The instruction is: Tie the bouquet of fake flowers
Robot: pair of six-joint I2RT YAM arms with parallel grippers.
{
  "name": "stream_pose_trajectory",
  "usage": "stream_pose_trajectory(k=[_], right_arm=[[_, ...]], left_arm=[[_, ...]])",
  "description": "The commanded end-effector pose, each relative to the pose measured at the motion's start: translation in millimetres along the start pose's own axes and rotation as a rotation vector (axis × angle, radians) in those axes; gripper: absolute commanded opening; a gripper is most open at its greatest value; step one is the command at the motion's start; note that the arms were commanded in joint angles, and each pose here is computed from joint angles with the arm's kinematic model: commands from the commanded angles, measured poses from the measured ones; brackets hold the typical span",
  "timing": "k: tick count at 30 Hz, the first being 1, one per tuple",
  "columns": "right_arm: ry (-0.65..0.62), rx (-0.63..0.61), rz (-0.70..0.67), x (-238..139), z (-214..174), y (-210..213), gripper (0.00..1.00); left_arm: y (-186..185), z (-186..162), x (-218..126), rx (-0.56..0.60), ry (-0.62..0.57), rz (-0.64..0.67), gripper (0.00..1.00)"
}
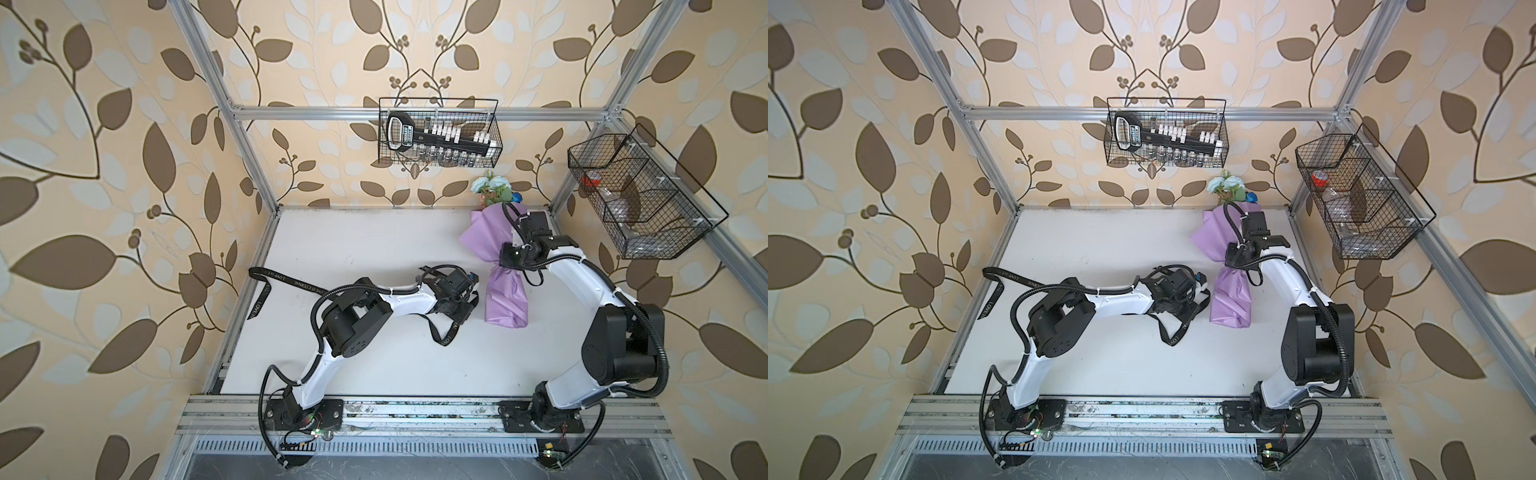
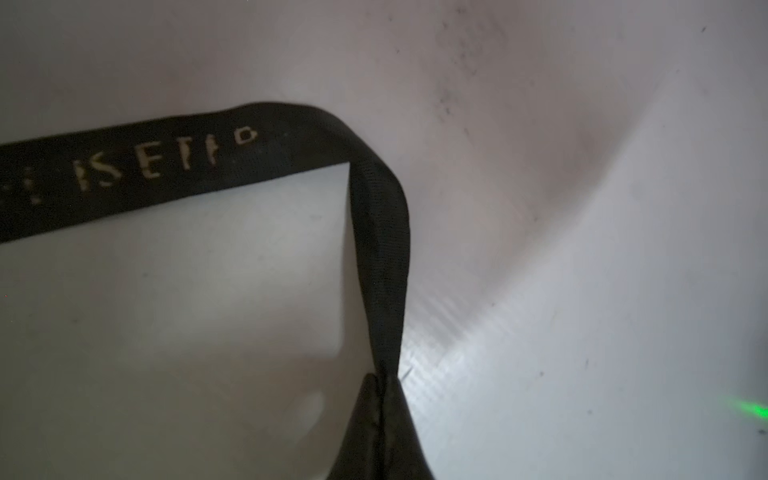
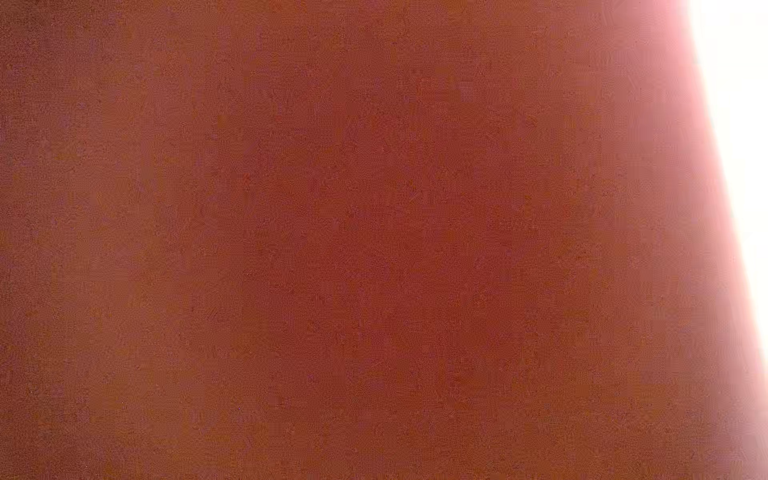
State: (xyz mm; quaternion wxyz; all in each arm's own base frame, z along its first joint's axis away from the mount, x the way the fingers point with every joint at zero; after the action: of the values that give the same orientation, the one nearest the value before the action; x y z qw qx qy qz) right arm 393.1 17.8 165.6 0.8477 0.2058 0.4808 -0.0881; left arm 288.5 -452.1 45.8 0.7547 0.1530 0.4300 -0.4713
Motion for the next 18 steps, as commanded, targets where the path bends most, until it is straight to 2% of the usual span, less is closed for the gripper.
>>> stream_pose_trajectory(k=[1,7,8,10,12,18], right_arm=[[-0.043,0.006,0.096,-13.9,8.9,16.8,0.00],[-0.073,0.007,0.062,-18.0,15.3,10.3,0.00],[-0.070,0.010,0.056,-17.5,14.8,7.9,0.00],[-0.072,0.013,0.048,-17.8,15.1,4.7,0.00],[-0.070,0.010,0.043,-17.8,13.4,3.1,0.00],[-0.058,0.019,0.061,-18.6,7.4,4.5,0.00]], left_arm=[[-29.4,18.8,8.6,0.069,-0.042,-0.074,0.00],[-80.6,65.9,-3.8,0.214,-0.200,-0.182,0.00],[-85.3,72.3,-7.7,0.217,-0.227,-0.203,0.05],[-87.6,82.4,-16.2,0.212,-0.264,-0.209,0.45],[-84.9,86.5,-25.5,0.207,-0.277,-0.183,0.64],[-73.4,70.4,-64.2,0.193,-0.247,-0.089,0.82]])
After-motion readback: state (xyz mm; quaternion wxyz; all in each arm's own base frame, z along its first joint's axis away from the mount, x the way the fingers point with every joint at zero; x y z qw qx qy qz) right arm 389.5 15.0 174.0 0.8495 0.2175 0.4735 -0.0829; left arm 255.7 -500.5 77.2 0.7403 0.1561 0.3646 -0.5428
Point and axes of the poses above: each gripper's point midway between its finger pads, its own x axis out along the fingers, its own y axis along the line the jaws close on, z = x × y, the point moved 2 cm from there along -x, back along the fingers, and after that the axes turned 13 degrees about x, right-handed, at the moved point
